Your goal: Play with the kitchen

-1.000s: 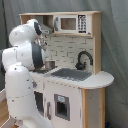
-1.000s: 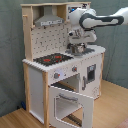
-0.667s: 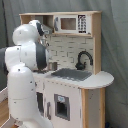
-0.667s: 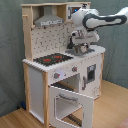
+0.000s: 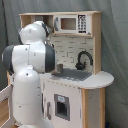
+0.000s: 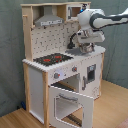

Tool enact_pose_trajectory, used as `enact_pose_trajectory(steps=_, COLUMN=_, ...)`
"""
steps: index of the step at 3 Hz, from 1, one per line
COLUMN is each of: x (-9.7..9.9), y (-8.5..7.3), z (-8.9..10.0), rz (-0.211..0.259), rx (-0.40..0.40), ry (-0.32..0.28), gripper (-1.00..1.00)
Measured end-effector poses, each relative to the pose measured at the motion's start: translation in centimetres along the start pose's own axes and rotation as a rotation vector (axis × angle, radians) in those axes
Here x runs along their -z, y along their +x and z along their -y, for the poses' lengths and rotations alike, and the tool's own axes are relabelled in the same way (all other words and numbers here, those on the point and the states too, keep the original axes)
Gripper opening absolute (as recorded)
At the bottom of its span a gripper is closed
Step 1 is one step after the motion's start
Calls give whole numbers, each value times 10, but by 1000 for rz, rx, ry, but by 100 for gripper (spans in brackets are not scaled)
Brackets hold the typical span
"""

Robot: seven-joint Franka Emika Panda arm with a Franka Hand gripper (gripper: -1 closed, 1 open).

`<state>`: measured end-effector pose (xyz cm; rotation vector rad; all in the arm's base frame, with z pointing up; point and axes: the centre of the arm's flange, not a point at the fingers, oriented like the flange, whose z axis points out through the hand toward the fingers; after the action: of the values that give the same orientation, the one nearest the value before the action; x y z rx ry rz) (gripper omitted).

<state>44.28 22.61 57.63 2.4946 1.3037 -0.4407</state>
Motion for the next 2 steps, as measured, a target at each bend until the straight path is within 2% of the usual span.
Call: enact_pose_trajectory(steps=2, x=-16, y=-32, z=-12, rz=-21, rx=-62, ry=-24, gripper=-100)
